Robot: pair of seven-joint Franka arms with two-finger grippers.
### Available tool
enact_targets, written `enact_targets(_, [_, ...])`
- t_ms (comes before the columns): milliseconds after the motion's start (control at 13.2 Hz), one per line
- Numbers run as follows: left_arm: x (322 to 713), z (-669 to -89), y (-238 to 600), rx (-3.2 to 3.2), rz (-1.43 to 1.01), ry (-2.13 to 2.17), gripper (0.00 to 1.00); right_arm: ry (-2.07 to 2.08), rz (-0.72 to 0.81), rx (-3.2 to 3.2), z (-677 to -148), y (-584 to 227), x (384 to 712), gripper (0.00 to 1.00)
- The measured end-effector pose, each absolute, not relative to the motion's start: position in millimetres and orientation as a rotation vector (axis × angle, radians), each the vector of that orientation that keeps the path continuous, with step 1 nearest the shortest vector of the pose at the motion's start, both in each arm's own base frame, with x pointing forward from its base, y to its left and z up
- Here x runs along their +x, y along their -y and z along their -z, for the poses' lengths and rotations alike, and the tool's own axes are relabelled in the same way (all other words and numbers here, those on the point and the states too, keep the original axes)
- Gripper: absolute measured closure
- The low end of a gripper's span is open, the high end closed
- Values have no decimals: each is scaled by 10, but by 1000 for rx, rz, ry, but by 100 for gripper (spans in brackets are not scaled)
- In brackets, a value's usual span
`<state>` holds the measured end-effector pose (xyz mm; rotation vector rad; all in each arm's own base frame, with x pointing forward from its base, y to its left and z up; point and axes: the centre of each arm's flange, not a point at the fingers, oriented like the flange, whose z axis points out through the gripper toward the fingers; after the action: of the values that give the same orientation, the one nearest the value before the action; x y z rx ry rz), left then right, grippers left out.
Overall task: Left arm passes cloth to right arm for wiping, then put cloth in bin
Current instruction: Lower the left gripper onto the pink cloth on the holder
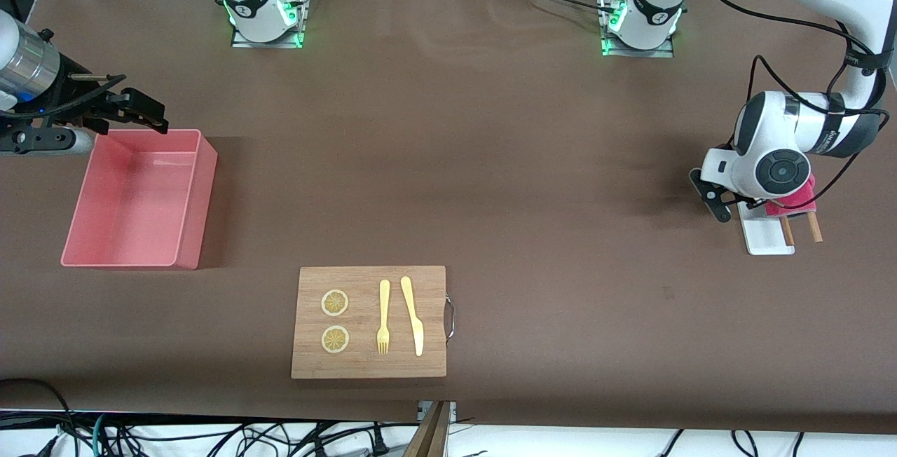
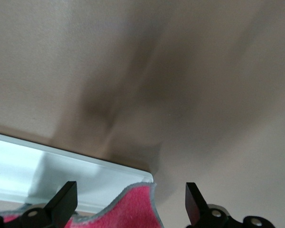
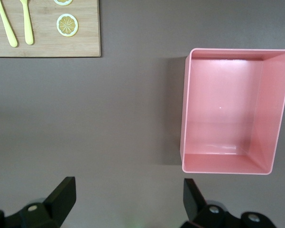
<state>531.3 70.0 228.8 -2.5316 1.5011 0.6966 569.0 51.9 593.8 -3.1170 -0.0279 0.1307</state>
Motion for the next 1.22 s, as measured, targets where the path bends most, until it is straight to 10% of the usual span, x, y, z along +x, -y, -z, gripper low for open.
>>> enact_targets(608, [5228,-2214,-1054,-2462,-692,-1615,6,28,-131,-3117,-5938,-518,5690,0])
enact_targets(1216, [5322,-2391,-1069,-2421,-761,-1674,93,21,-130,-3118,-5938,-495,5693,0])
